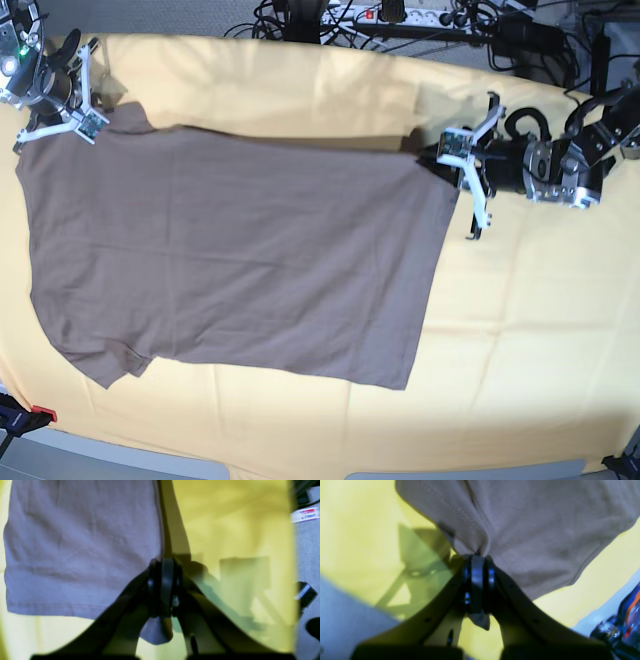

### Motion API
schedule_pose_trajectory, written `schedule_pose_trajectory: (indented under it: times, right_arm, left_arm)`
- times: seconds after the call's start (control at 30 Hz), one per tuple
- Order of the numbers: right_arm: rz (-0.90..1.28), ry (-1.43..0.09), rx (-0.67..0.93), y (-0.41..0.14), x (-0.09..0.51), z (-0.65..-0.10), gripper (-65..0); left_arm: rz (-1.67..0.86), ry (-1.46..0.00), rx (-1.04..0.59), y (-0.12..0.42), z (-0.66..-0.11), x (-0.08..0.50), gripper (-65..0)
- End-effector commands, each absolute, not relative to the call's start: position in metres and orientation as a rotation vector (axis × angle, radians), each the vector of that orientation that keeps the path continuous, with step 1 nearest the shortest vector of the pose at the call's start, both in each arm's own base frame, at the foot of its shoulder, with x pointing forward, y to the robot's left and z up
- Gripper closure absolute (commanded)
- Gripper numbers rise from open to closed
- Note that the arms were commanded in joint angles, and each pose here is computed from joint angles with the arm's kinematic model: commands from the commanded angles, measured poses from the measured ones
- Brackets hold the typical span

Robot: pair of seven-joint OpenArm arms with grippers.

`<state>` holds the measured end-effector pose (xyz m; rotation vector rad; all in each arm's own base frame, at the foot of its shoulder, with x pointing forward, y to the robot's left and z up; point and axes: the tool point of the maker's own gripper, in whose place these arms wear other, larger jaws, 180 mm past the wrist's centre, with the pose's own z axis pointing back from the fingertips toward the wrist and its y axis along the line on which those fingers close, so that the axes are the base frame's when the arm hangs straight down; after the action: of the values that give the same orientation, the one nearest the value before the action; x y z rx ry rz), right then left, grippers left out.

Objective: Fold the T-shirt properly
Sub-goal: 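Lift and pull the gripped shirt edge toward the arm bases with both grippers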

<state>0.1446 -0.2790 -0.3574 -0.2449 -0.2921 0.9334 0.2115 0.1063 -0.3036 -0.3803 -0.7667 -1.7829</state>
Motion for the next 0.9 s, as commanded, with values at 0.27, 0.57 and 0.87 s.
schedule_pose_trajectory:
  times: [0.27,0.57,0.87]
  right_arm:
    - [1.022,-0.195,-0.3,-0.279,0.103,-0.351,0.0]
    - [1.019,-0.209,-0.369,-0.287,0.101,-0.344,0.0]
    - [1.021,-0.484,-0.324,-0.272,0.147,-0.326,0.0]
  left_arm:
    - [-1.825,-0.626,-0.479,0.125,-0.298,0.144,0.0]
    - [-1.875,-0.628,-0.464,0.123,-0.297,0.137,0.0]
    - [-1.947,-0.768,-0.345,0.1,-0.299,0.163,0.0]
